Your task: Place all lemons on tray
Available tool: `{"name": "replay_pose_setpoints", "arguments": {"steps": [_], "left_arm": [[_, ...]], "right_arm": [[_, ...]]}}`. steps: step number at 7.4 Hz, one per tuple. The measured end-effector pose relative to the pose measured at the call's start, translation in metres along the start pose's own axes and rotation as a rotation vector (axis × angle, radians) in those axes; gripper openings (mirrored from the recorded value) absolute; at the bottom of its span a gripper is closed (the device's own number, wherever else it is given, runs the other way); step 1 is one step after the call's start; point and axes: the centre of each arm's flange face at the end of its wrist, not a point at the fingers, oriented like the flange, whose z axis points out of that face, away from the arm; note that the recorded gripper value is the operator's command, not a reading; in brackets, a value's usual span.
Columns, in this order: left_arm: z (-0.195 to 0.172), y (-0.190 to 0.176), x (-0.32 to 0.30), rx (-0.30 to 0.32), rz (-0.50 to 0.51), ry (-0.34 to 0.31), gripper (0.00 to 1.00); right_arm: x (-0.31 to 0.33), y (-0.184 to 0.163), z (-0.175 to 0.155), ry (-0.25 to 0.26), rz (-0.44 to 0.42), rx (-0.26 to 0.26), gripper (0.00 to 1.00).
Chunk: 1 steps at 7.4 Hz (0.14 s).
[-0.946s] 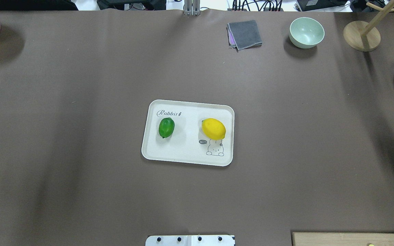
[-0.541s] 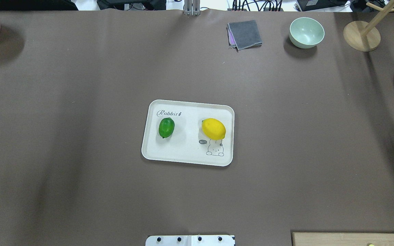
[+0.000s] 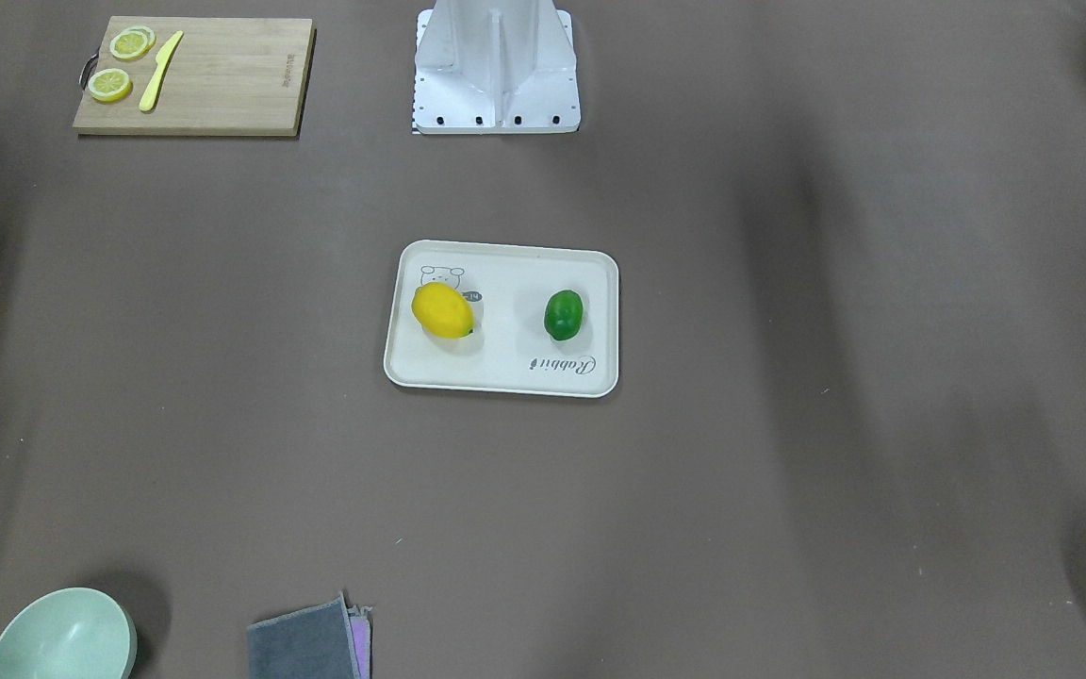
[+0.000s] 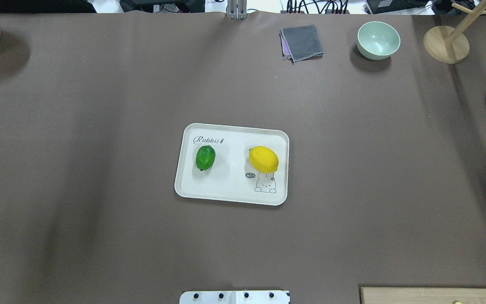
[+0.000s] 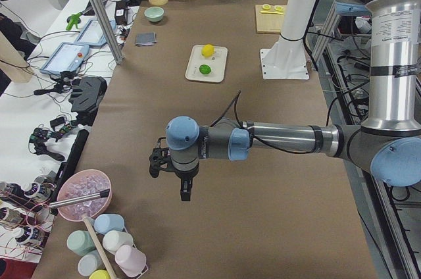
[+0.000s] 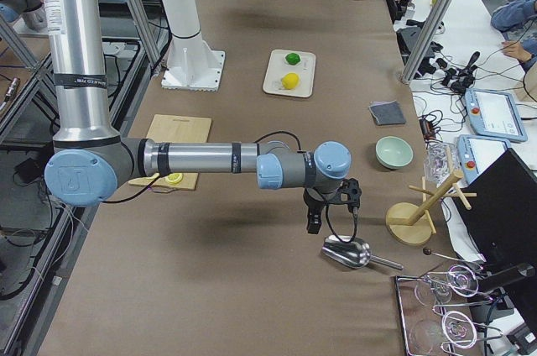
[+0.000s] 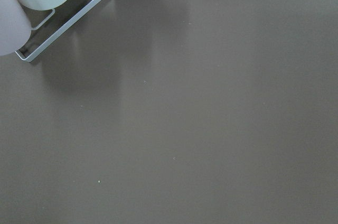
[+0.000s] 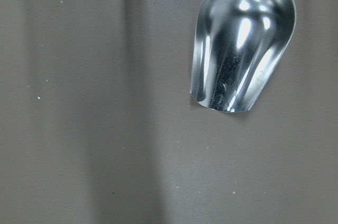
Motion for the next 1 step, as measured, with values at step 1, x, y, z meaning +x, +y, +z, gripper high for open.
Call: {"name": "replay_pose_setpoints", "arguments": {"steps": [1], "left_arm": [[0.0000, -0.0001, -0.0002, 0.000, 0.000, -0.003, 0.98]], "right_arm": [[0.0003, 0.0001, 0.0001, 0.002, 0.001, 0.000, 0.99]]}}
